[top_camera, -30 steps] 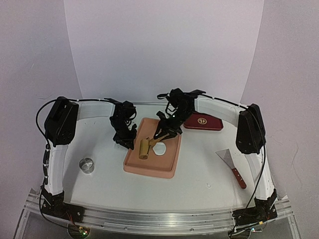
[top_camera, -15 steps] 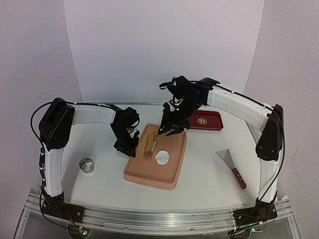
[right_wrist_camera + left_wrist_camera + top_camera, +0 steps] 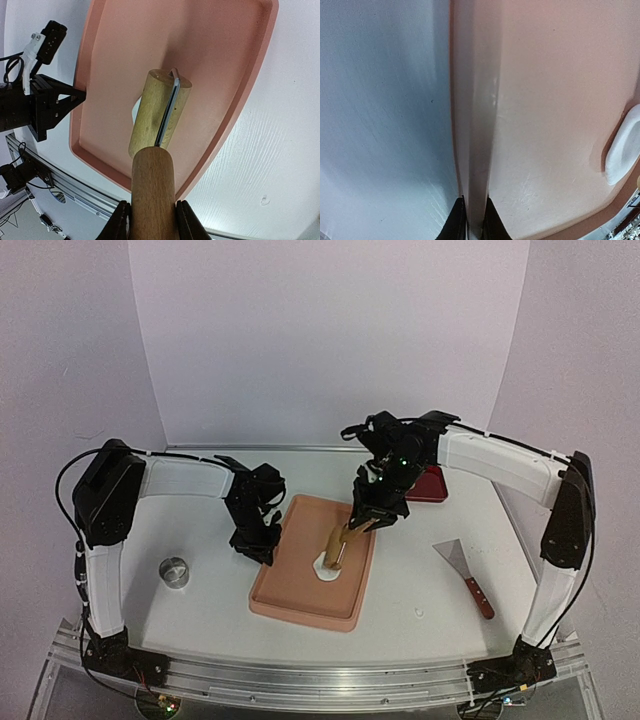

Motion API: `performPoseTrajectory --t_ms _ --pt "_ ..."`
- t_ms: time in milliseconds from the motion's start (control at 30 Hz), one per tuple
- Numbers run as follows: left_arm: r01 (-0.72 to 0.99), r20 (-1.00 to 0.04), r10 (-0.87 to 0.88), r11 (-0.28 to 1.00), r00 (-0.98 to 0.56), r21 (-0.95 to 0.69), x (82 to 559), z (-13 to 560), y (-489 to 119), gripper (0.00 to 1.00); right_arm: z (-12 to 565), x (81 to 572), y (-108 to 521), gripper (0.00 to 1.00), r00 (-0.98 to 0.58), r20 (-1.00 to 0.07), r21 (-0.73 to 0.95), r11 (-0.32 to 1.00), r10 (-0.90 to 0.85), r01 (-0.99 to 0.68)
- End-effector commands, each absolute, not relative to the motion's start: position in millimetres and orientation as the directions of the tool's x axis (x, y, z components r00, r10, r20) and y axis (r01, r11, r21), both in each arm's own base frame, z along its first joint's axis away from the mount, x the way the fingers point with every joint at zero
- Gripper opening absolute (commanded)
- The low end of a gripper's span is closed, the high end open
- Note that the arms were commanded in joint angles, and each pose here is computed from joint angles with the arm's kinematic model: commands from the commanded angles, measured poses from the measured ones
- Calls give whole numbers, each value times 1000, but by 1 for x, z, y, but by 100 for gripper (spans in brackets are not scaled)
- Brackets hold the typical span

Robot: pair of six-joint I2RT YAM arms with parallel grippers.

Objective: Roll out the dumpling wrappers from the dough

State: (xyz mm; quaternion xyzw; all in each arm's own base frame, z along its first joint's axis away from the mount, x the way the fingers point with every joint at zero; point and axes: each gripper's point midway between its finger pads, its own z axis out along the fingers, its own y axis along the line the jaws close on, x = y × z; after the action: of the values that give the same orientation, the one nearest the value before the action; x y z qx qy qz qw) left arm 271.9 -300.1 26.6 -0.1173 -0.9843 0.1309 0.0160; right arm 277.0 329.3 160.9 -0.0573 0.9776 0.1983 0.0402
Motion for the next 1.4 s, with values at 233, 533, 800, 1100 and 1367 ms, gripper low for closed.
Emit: performPoseTrajectory --t_ms 233,533,800,1100,1367 --pt "218 10 228 942 -974 -255 266 27 -303 0 158 273 335 0 -988 -99 405 902 -115 -146" --pt "217 10 226 942 -974 -255 270 26 -306 0 118 263 328 0 -989 -12 351 925 -150 -145" --pt "234 20 247 939 -969 -251 267 28 -310 0 89 269 334 0 -983 34 318 934 -180 -160" --pt "217 22 230 940 -973 -262 268 27 -313 0 51 248 311 0 -967 139 237 955 -213 -177" --pt "208 21 221 943 -975 -260 269 26 -312 0 26 218 271 0 -944 230 164 966 -236 -202"
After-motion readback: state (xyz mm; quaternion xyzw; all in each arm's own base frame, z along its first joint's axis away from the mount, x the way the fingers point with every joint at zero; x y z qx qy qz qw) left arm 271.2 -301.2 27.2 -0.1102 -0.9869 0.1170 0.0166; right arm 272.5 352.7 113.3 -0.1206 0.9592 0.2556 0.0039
